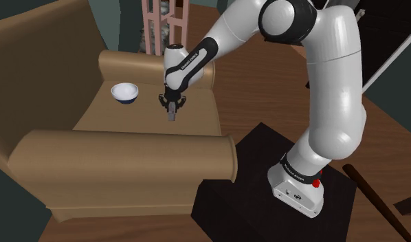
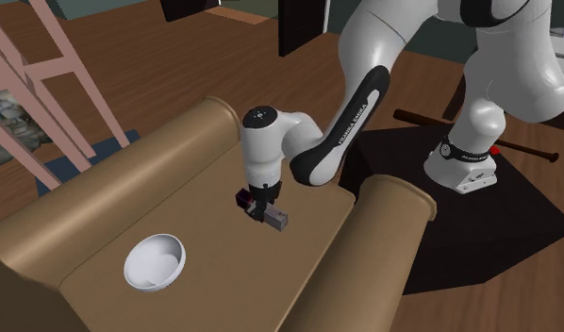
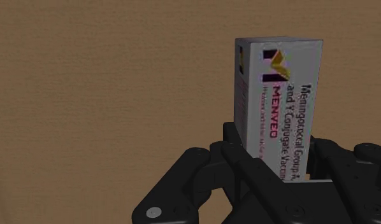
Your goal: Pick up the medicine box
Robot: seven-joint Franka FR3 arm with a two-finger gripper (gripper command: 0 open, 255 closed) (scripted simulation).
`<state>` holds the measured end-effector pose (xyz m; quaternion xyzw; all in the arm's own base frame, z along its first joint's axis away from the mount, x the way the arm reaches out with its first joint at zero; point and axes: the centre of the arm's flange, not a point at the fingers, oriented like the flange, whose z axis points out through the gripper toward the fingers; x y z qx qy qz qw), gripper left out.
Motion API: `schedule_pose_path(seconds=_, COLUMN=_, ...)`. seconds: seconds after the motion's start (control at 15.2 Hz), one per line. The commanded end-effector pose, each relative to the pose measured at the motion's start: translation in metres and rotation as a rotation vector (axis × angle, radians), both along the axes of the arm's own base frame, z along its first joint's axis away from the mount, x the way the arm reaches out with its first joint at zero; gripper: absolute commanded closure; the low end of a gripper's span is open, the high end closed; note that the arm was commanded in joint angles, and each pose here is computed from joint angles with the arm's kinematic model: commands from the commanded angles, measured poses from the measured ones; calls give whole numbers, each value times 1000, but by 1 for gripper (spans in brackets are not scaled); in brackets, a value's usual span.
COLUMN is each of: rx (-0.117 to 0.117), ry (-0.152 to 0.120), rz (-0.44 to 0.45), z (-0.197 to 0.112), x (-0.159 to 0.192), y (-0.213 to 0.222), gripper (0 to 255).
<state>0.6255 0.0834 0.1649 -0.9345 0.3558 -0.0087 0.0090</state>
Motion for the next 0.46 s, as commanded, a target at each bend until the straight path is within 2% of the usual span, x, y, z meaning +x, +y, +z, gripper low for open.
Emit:
schedule_pose_path(seconds=0.0, rx=0, ry=0, rz=0, z=10, x=0, y=0, gripper=255)
schedule_pose_path(seconds=0.26, rx=0, ry=0, rz=0, z=31, x=0, y=0, gripper=255)
schedule_pose_path(seconds=0.4, rx=0, ry=0, rz=0, z=32, x=0, y=0, gripper=255)
